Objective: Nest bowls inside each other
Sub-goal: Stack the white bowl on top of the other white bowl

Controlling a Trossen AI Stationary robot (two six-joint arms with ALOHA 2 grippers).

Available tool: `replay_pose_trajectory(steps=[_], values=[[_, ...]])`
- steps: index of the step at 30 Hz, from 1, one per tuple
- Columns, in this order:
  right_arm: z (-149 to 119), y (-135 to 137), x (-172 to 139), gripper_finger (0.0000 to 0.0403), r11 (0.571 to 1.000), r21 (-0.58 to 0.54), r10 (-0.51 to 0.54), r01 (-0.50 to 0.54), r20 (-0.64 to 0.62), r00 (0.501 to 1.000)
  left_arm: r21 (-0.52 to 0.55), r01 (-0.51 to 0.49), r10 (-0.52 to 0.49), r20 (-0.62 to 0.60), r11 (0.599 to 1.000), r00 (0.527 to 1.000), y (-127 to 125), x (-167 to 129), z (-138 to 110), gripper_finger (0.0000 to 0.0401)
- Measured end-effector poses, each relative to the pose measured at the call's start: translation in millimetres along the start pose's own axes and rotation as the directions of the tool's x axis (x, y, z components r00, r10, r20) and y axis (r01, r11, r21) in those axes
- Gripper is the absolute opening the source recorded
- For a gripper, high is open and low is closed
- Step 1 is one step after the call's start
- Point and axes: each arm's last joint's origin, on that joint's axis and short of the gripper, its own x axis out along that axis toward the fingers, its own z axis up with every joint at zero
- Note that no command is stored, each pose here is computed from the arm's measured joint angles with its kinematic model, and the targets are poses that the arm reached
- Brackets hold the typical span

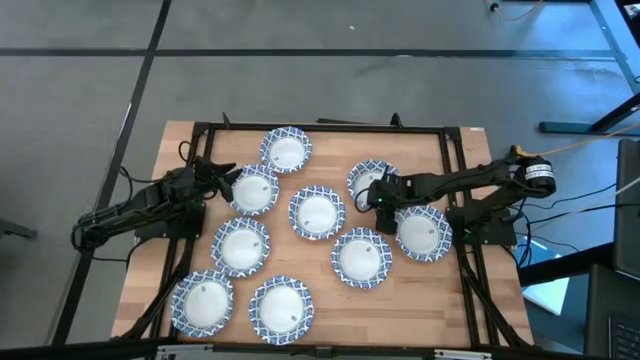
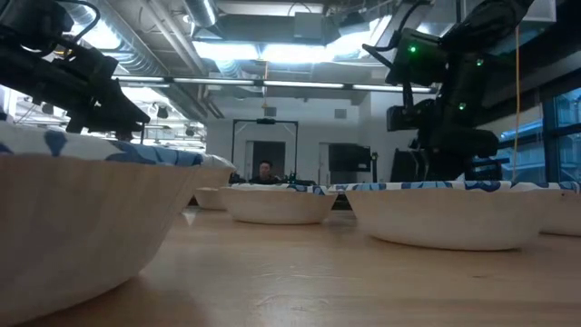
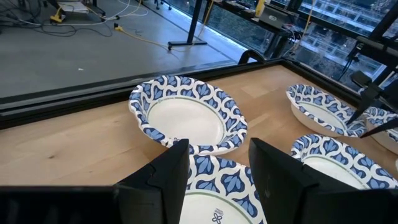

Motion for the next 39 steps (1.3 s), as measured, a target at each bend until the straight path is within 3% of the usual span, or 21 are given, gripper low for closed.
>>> replay_pose_trajectory(steps=[7, 11, 18, 23, 30, 39], values=[[4, 0, -3, 0.0043, 1.000, -0.021, 0.008, -0.008, 0.016, 1.000, 0.000, 0.000, 0.000, 0.000, 1.000, 1.000, 0, 0, 0, 0.0161], [4, 0, -3, 0.0008, 1.000, -0.024, 0.009, -0.009, 0.015, 1.000, 0.001, 0.000, 0.000, 0.000, 1.000, 1.000, 0, 0, 0, 0.0161], [8, 0, -6, 0.0024, 1.000, -0.003, 0.011, -0.011, 0.015, 1.000, 0.023, 0.000, 0.000, 0.000, 1.000, 1.000, 0, 0, 0, 0.0161], [32, -2, -26, 0.0007, 0.999, -0.041, 0.010, -0.007, 0.060, 0.998, 0.026, -0.013, 0.013, 0.006, 1.000, 1.000, 0, 0, 0, 0.0161], [72, -7, -64, 0.0014, 0.999, -0.044, -0.015, 0.023, 0.185, 0.983, 0.026, -0.015, 0.014, 0.007, 1.000, 1.000, 0, 0, 0, 0.0161], [103, 16, -96, 0.0016, 0.992, -0.060, 0.128, -0.115, 0.312, 0.941, 0.026, -0.015, 0.015, 0.008, 1.000, 1.000, 0, 0, 0, 0.0161]])
